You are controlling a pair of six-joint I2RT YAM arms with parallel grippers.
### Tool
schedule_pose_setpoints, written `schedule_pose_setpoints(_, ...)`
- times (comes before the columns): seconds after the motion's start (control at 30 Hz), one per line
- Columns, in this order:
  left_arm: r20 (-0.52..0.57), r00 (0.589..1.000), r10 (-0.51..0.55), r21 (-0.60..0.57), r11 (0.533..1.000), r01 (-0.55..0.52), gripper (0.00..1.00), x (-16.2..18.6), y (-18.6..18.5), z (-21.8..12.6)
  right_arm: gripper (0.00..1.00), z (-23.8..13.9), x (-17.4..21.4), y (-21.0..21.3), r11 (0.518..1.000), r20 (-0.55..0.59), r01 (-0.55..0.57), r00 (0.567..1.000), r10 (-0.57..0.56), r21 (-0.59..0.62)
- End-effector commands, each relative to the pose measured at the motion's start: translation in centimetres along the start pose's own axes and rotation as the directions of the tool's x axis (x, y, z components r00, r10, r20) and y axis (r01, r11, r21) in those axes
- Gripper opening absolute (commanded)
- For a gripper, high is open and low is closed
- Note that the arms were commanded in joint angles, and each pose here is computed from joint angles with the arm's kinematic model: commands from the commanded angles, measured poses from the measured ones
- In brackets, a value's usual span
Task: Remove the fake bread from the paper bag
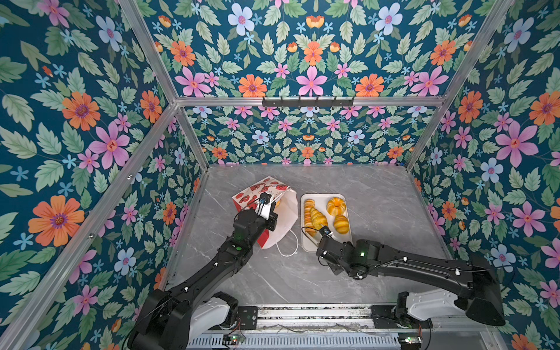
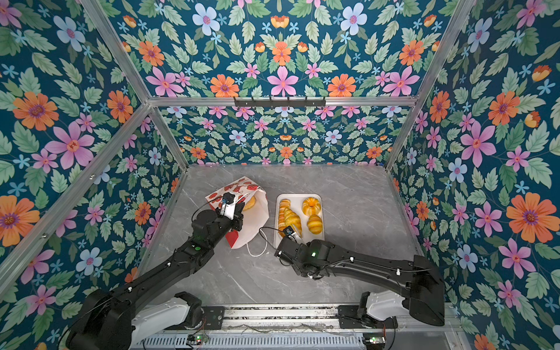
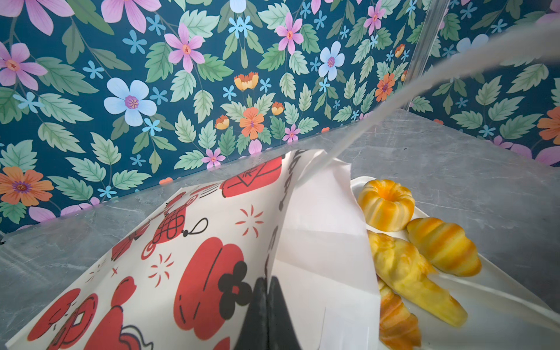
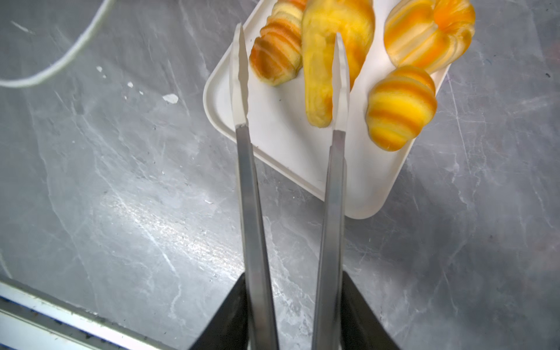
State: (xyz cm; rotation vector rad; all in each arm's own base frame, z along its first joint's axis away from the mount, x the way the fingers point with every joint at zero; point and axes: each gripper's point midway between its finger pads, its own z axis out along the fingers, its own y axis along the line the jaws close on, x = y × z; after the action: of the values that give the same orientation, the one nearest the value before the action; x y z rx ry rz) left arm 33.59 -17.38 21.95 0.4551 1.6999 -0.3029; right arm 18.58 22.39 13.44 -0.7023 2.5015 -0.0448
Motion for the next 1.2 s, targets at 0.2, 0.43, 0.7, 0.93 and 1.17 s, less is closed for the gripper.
schedule_pose_setpoints(0.2,0.05,0.999,-0.011,-0.002,1.0,0.011,0.0,-1.4,0.1,-0.1,0.44,-0.7,-1.2,-3.3,0.97,0.086,-0.211,0.971,0.222,-0.117)
schedule_pose_setpoints(0.43,0.05,0.999,-0.012,0.002,1.0,0.012,0.0,-1.5,0.0,0.0,0.44,-1.1,-2.4,-2.7,0.908,0.073,-0.28,0.946,0.316,-0.311)
schedule_pose_setpoints(0.7,0.05,0.999,-0.017,0.007,1.0,0.016,0.0,-1.6,0.0,0.0,0.44,0.2,-2.2,-2.1,0.855,-0.005,-0.316,0.939,0.345,-0.411)
schedule_pose_setpoints(0.93,0.045,0.999,-0.017,0.007,1.0,0.017,0.0,-1.6,0.0,0.1,0.44,1.7,-2.0,-2.2,0.864,-0.031,-0.322,0.941,0.337,-0.387)
schedule_pose_setpoints(1.17,0.04,0.999,-0.016,0.008,1.0,0.016,0.0,-1.6,0.0,0.2,0.43,2.9,-2.0,-2.3,0.855,-0.053,-0.342,0.935,0.35,-0.39)
